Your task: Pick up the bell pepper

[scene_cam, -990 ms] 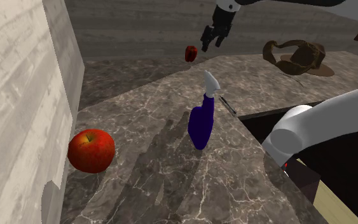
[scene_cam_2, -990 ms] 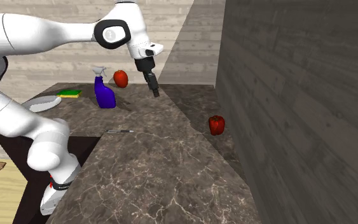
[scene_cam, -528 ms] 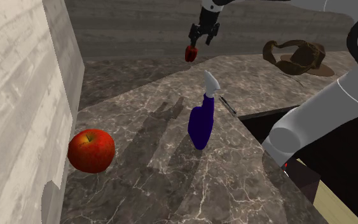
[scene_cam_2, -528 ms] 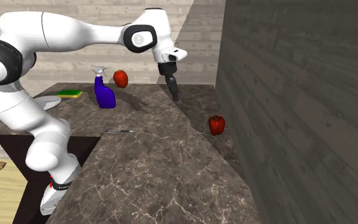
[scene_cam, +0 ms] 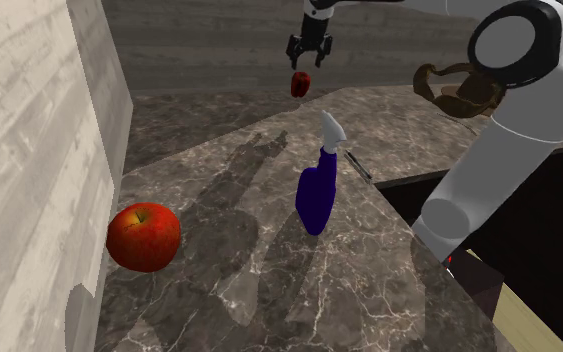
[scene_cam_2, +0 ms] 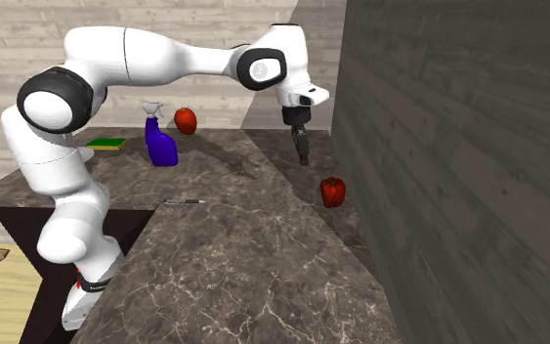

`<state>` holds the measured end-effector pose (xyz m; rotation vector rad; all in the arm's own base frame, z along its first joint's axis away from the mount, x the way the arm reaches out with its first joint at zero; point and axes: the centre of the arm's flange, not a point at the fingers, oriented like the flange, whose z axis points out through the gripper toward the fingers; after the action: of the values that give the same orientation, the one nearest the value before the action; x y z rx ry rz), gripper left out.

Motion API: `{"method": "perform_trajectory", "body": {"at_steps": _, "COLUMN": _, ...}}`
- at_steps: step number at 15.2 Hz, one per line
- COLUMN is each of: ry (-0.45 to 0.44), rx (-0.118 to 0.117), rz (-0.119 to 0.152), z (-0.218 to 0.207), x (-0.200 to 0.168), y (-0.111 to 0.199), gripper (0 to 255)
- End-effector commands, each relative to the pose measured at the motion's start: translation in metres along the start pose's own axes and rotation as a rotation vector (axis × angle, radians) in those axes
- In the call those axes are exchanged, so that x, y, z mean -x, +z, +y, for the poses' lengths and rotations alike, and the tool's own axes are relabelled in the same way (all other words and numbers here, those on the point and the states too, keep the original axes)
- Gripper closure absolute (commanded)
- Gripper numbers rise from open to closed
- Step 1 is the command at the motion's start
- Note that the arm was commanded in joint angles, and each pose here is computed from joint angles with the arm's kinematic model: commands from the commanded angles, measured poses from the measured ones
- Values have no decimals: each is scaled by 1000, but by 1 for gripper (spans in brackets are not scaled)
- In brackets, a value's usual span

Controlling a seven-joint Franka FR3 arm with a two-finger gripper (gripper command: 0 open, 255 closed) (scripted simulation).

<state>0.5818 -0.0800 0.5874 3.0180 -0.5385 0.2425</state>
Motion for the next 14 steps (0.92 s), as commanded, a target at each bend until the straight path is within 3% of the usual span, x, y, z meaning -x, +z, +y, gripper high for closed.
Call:
{"method": "perform_trajectory", "body": {"at_steps": 1, "ry": 44, "rx": 7, "rz": -6, "z": 8, "x": -25, "y": 12, "gripper": 0}}
{"method": "perform_trajectory", "body": {"at_steps": 8, "ry": 193, "rx": 28, "rz": -28, "z": 41, "x": -105, "y": 49, "gripper": 0}}
{"method": "perform_trajectory", "body": {"at_steps": 14, "ry": 203, "rx": 29, "rz": -30, "z": 42, "x": -106, "y": 77, "gripper": 0}}
